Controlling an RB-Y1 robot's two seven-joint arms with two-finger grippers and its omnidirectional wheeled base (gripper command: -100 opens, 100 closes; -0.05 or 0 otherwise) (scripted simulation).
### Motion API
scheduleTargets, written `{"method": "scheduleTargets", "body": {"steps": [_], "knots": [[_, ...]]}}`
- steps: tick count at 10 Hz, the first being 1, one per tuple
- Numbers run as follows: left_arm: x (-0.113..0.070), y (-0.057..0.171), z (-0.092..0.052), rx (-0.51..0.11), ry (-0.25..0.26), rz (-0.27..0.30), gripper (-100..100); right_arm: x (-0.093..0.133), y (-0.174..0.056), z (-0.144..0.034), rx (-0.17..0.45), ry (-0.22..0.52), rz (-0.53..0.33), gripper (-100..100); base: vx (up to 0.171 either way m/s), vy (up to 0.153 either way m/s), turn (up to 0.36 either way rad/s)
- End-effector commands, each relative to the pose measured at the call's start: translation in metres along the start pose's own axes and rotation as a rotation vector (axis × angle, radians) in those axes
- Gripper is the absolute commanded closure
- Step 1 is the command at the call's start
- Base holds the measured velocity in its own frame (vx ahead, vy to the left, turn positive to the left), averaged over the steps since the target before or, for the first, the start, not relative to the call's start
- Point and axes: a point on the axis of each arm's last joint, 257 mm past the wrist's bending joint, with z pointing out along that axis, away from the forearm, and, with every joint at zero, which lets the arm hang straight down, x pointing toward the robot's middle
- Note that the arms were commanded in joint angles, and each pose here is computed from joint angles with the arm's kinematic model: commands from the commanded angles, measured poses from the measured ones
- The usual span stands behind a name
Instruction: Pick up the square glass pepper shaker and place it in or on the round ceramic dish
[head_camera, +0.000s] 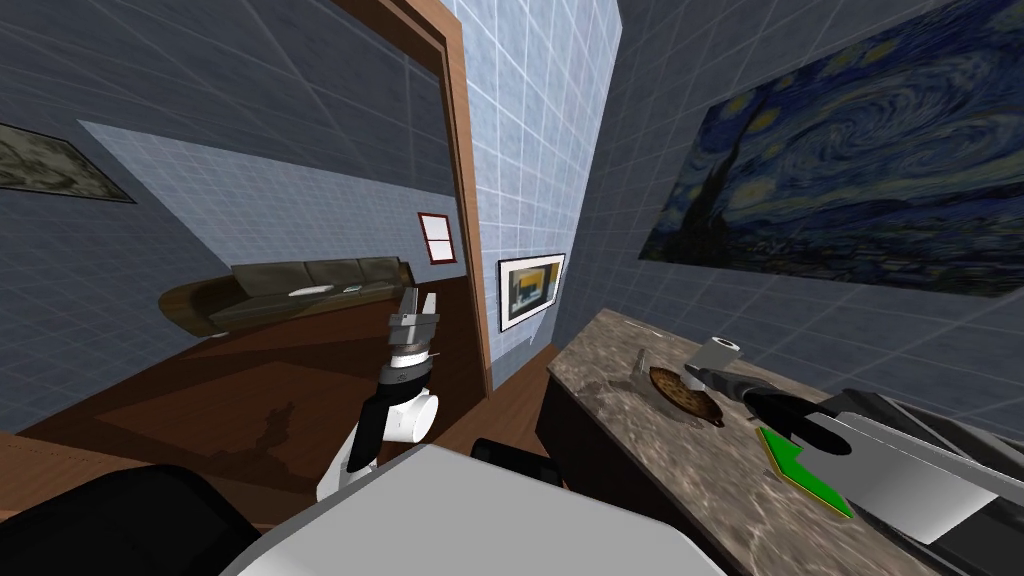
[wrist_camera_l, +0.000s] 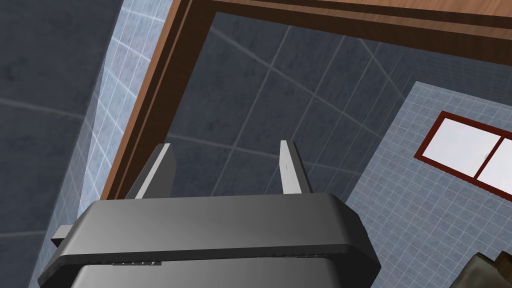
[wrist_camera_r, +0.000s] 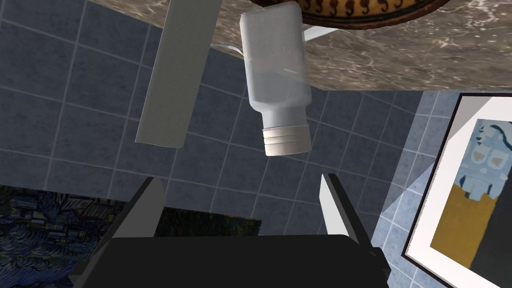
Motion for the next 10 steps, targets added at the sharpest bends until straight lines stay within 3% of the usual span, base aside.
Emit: {"method": "scheduleTargets", "body": {"steps": [1, 4, 5, 10], "knots": [[0.000, 0.000, 0.000, 0.000, 0.000, 0.000, 0, -0.015, 0.005, -0.006, -0.011, -0.004, -0.004, -100, 0.005, -0.016, -0.071], [0.000, 0.000, 0.000, 0.000, 0.000, 0.000, 0, -0.022, 0.008, -0.010, -0.019, -0.005, -0.008, -100, 0.004, -0.005, -0.033], [0.000, 0.000, 0.000, 0.000, 0.000, 0.000, 0, -0.023, 0.009, -0.010, -0.018, -0.005, -0.008, 0, 0.000, 0.000, 0.000], [0.000, 0.000, 0.000, 0.000, 0.000, 0.000, 0, -0.023, 0.008, -0.010, -0.018, -0.005, -0.008, 0, 0.000, 0.000, 0.000]]}}
